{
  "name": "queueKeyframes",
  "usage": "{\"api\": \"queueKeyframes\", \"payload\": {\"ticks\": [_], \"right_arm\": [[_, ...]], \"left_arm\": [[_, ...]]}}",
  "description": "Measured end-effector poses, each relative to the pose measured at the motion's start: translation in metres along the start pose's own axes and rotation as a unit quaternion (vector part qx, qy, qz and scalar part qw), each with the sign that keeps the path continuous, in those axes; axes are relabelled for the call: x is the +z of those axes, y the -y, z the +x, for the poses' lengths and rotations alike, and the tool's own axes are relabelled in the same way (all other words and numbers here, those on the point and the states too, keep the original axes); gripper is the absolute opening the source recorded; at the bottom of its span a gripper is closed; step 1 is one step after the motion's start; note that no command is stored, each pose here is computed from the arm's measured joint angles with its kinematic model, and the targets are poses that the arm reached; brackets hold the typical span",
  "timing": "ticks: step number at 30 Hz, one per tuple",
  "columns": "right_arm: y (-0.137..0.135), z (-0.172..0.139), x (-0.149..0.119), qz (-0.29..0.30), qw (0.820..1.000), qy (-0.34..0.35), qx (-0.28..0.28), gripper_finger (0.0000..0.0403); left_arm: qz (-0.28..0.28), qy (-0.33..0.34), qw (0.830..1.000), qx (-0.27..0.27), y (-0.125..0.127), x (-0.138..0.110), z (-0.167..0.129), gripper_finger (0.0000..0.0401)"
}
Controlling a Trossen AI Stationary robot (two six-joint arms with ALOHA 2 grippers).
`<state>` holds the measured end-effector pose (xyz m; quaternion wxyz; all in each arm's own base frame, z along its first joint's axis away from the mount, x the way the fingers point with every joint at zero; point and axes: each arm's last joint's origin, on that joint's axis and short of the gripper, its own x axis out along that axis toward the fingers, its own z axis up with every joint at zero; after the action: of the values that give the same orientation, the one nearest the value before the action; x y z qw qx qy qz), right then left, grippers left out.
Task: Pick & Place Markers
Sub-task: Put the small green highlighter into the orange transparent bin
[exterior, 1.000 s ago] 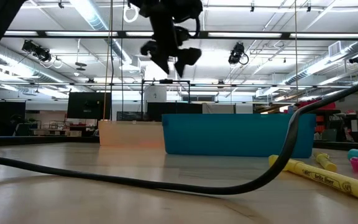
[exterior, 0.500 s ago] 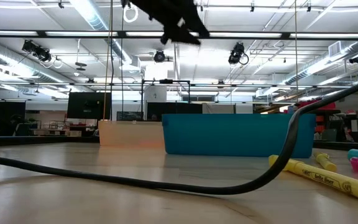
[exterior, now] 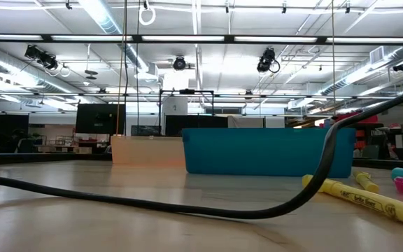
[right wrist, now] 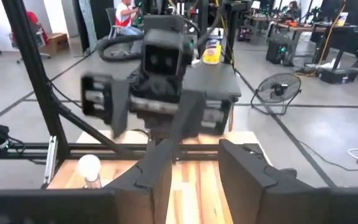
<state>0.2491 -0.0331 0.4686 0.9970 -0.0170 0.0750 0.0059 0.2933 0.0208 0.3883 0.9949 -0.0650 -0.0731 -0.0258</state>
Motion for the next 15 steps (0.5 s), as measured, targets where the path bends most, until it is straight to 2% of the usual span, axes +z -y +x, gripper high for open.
{"api": "queueKeyframes", "payload": {"ticks": [4,11,15], "right_arm": [[-0.0005,0.0009,-0.0016,0.013,1.000,-0.008,0.005,0.0133],[-0.0003,0.0011,-0.0036,0.010,1.000,-0.018,-0.012,0.0133],[0.0000,0.0007,-0.0093,-0.011,0.999,-0.048,-0.021,0.0133]], "left_arm": [[0.022,0.034,0.999,-0.012,0.0054,0.0089,-0.0063,0.0236],[0.016,0.023,1.000,-0.009,0.0042,0.0068,-0.0069,0.0236],[0.013,0.016,1.000,-0.004,0.0039,0.0053,-0.0068,0.0236]]}}
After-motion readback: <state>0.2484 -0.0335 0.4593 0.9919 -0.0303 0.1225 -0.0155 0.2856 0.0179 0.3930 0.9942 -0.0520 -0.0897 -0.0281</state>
